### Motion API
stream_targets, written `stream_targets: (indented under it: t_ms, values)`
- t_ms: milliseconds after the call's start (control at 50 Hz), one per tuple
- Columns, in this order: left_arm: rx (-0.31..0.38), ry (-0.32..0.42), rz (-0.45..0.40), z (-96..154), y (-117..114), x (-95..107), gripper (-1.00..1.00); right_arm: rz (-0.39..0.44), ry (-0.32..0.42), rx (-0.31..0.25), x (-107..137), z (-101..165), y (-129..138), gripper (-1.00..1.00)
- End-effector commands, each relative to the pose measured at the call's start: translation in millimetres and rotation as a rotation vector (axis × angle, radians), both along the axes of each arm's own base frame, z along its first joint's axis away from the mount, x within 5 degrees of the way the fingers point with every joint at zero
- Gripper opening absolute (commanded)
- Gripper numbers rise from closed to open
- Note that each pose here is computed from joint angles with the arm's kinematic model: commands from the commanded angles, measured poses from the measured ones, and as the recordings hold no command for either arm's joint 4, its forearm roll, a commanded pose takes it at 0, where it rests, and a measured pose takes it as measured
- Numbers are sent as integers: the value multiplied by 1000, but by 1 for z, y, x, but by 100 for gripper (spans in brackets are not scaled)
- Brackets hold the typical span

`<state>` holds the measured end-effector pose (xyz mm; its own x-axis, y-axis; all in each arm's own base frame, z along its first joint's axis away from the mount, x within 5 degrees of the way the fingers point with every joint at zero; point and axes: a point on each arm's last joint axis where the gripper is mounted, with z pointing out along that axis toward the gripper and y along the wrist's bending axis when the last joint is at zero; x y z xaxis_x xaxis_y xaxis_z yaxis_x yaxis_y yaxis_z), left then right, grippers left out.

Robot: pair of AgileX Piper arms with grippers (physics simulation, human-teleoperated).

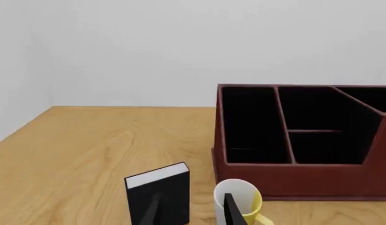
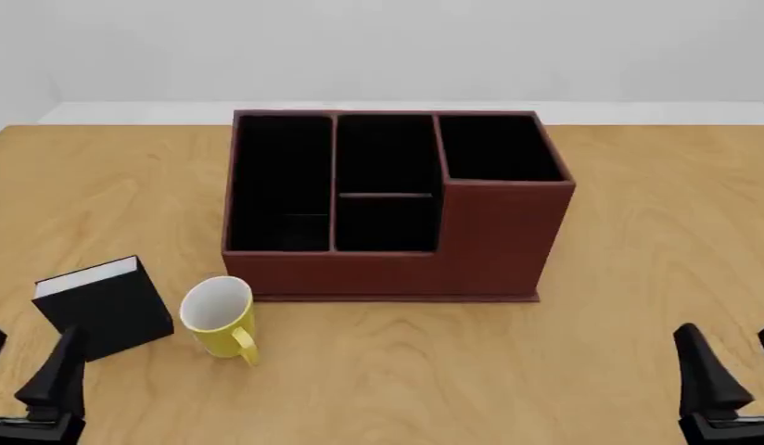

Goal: Pick up the yellow and white mug and place it to the right of the caddy.

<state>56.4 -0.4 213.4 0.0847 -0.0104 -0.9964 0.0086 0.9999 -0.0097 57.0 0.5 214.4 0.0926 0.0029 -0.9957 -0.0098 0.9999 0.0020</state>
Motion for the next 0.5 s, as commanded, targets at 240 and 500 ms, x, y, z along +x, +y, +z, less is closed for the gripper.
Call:
stream_targets:
  t_ms: [240, 500]
  values:
    - [9, -11, 22, 2, 1, 0, 100, 28, 25, -38, 6, 0, 2, 100]
    - [16, -16, 19, 3, 1, -1, 100, 156, 69, -44, 13, -2, 11, 100]
